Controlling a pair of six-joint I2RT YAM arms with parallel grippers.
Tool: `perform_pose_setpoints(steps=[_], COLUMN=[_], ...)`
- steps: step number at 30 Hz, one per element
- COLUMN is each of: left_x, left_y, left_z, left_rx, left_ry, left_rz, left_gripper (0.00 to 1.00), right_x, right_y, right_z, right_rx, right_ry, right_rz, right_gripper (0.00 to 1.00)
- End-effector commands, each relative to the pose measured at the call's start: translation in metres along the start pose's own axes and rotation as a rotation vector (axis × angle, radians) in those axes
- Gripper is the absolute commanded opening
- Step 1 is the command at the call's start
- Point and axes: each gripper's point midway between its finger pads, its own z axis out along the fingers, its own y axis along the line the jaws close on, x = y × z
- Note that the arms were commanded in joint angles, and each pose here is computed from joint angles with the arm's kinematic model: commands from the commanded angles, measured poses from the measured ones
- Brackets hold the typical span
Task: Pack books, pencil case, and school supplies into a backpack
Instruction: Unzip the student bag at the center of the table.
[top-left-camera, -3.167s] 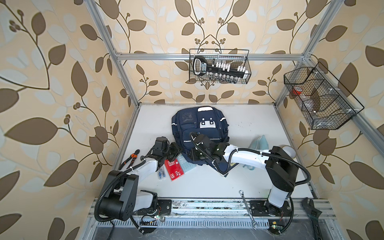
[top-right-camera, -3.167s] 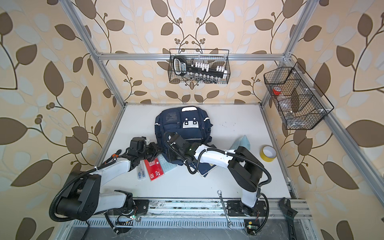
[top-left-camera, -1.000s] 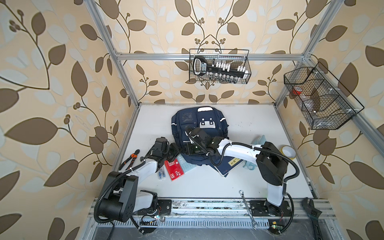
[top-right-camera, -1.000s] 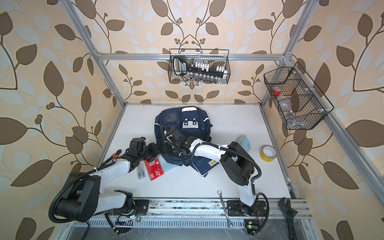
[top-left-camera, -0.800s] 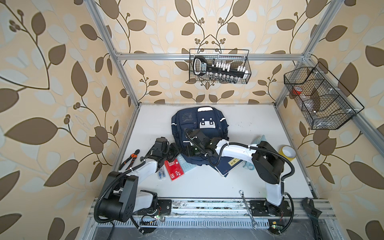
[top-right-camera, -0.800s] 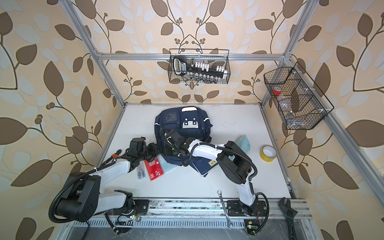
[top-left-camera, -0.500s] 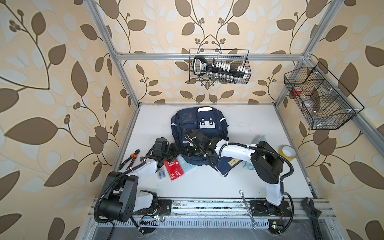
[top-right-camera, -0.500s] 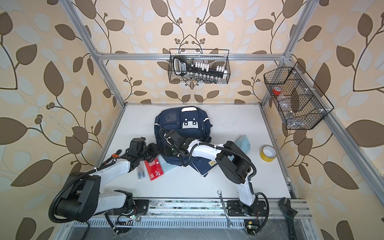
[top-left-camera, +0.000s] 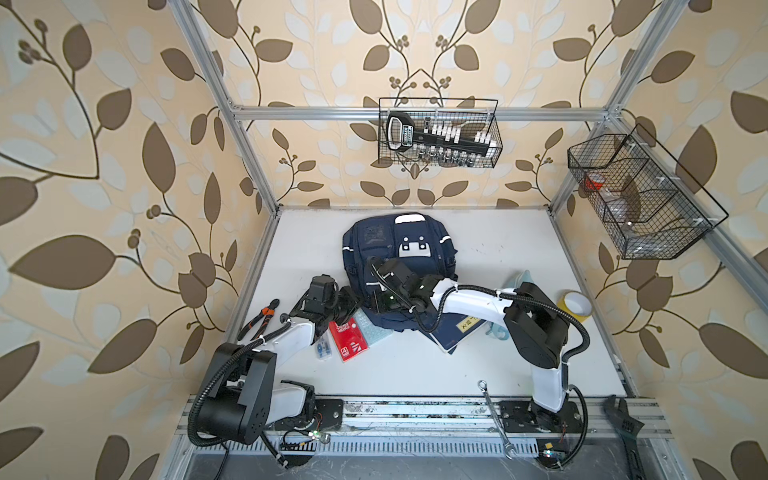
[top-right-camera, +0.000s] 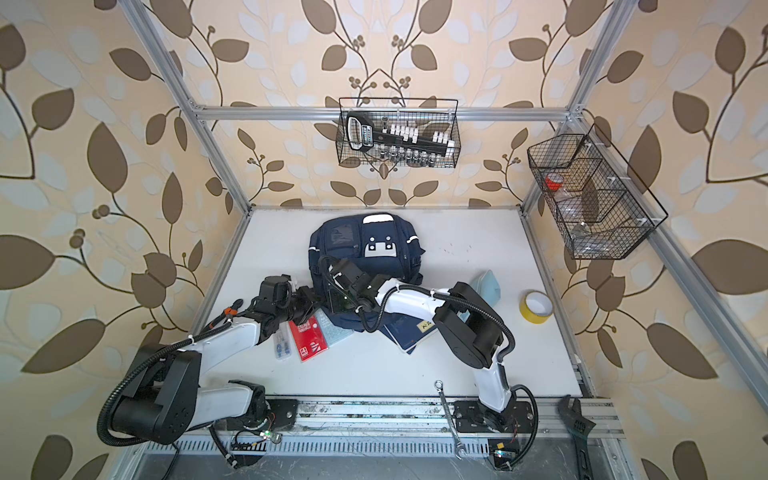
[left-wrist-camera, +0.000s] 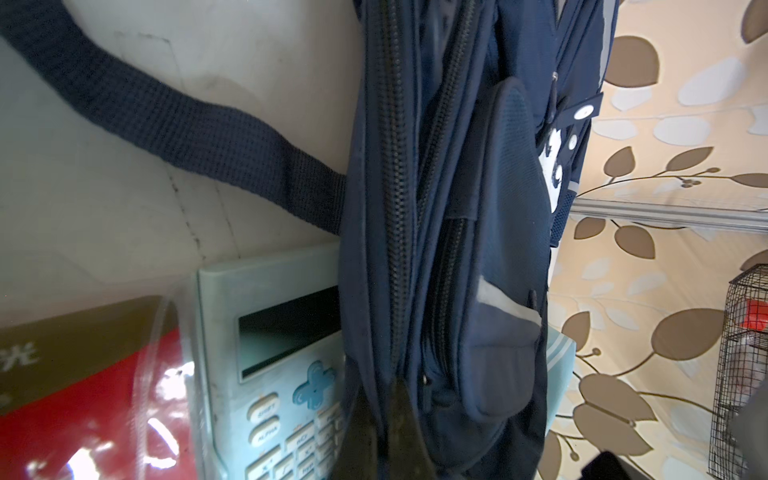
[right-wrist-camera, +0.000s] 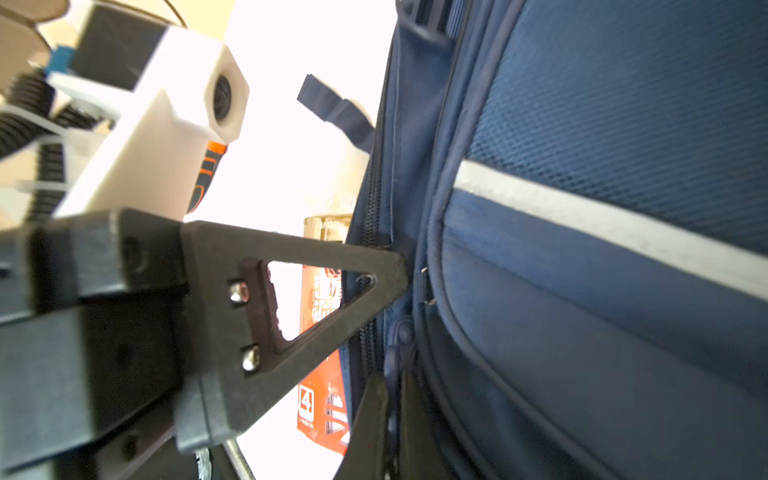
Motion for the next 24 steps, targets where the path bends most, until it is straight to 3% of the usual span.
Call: perform_pose_setpoints(steps=[1,13,24], left_x=[-0.008,-0.011,-0.019], left_y=[-0.011,-0.012,-0.028], left_z=[-0.003,-0.006,-0.014], left_rx=[0.032,0.026,0.035], left_ry=[-0.038,-0.058,-0.083], left_rz=[0.036,0.039,0.065], left_gripper=[0.00,0.00,0.00], right_x=[-0.027,-0.039,-0.019], right_y=[0.005,-0.019,-0.058], right_z=[-0.027,-0.068,-0.110], right_rx=[0.012,0.102,0.207], right_ry=[-0.091,-0.230,-0.317], right_rz=[-0.005,0.027,0.083], right_gripper=[0.00,0.00,0.00])
